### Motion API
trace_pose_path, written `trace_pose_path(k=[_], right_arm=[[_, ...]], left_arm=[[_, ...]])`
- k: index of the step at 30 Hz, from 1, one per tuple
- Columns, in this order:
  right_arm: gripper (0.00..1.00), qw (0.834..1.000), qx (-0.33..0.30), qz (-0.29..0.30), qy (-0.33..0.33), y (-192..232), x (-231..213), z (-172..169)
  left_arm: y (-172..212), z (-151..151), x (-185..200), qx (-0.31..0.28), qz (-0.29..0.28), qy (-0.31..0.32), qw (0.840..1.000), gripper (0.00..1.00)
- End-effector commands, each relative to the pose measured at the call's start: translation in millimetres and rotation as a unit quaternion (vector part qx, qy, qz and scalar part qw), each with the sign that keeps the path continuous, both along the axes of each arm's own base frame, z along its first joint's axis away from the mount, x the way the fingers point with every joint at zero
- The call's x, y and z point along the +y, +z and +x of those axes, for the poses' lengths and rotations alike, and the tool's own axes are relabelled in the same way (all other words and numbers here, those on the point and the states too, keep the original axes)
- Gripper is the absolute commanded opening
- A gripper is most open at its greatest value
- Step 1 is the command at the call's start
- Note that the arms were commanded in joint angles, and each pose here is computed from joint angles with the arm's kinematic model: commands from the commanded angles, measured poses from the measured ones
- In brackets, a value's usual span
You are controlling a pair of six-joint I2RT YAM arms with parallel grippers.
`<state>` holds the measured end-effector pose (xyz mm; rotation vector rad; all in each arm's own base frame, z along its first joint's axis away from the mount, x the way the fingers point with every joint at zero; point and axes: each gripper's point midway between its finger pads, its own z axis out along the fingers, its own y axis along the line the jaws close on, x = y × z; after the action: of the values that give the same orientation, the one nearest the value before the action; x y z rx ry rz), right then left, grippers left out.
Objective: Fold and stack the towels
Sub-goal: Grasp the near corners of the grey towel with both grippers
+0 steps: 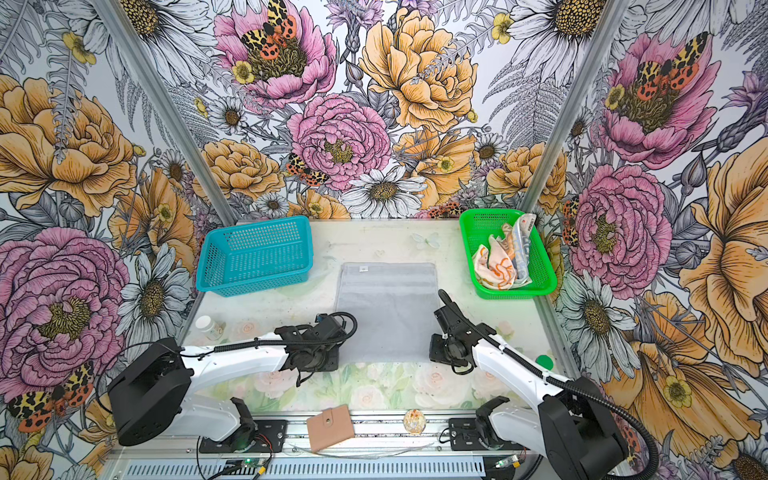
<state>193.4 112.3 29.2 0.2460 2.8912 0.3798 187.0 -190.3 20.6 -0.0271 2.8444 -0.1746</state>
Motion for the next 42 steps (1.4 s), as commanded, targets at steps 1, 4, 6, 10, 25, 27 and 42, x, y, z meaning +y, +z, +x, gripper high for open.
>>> trace_pose_path(k=[1,4,6,10,25,27,42], right_arm=[[0.41,1.000,-0.012,-0.007,-0.011,3.2,-4.2,0.9],[0.41,1.000,-0.010,-0.010,-0.012,4.4,-5.8,-0.3],[0.41,1.000,-0.009,-0.015,-0.013,4.6,-7.8,-1.3],[0.42,1.000,-0.008,-0.023,-0.018,3.5,-12.3,-4.2],[0.39,0.999,0.023,-0.022,-0.005,-7.9,-5.7,-5.7],[0.32,0.999,0.024,-0.021,-0.005,-9.4,-5.1,-5.1],[0.00,1.000,0.019,0.010,0.002,-4.6,4.9,-5.8]], left_arm=[[-11.4,-2.7,6.0,0.010,0.001,0.012,1.000,0.33],[-12.8,-1.2,3.1,0.008,-0.007,0.010,1.000,0.33],[-11.6,0.9,-0.4,0.004,-0.015,0.009,1.000,0.33],[-12.0,3.2,-2.9,0.004,-0.018,0.008,1.000,0.19],[-10.8,0.1,0.2,0.006,-0.023,0.008,1.000,0.00],[-10.3,-0.2,0.5,0.004,-0.024,0.007,1.000,0.00],[13.1,-14.7,9.1,-0.007,-0.039,-0.002,0.999,0.00]])
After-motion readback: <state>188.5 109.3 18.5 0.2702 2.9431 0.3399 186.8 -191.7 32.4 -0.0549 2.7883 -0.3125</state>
